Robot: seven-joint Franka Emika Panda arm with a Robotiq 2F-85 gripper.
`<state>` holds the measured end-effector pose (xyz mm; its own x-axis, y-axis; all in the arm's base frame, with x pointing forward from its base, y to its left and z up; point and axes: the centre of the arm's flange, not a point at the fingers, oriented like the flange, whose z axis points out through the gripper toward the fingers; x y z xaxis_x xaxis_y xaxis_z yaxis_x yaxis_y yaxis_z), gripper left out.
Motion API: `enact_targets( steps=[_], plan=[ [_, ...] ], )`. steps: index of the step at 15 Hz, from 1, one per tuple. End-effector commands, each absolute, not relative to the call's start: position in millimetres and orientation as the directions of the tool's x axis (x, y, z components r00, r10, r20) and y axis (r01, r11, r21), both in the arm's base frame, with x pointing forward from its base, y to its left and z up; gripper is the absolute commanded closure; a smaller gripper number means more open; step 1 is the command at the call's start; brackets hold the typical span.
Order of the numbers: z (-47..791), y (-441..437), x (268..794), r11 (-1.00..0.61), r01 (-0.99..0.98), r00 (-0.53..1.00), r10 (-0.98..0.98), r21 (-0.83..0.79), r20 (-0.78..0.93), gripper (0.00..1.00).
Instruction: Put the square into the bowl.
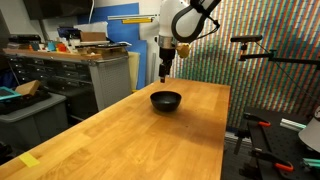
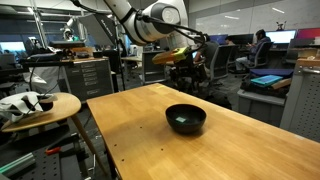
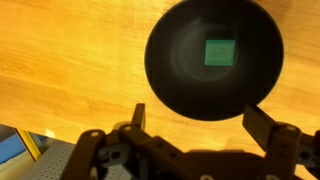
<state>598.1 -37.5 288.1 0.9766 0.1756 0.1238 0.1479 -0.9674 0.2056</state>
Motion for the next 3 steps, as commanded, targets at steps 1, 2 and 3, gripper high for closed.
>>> enact_targets(
  steps=[1,2,3],
  plan=[
    [287.6,-37.6,597.9,-0.967,0.148,0.977,0.175,0.205,0.123,0.00],
    [287.4,-37.5,597.7,-0.968,0.148,0.977,0.175,0.205,0.122,0.00],
    [287.4,-37.5,597.7,-0.968,0.147,0.977,0.175,0.205,0.122,0.00]
  ],
)
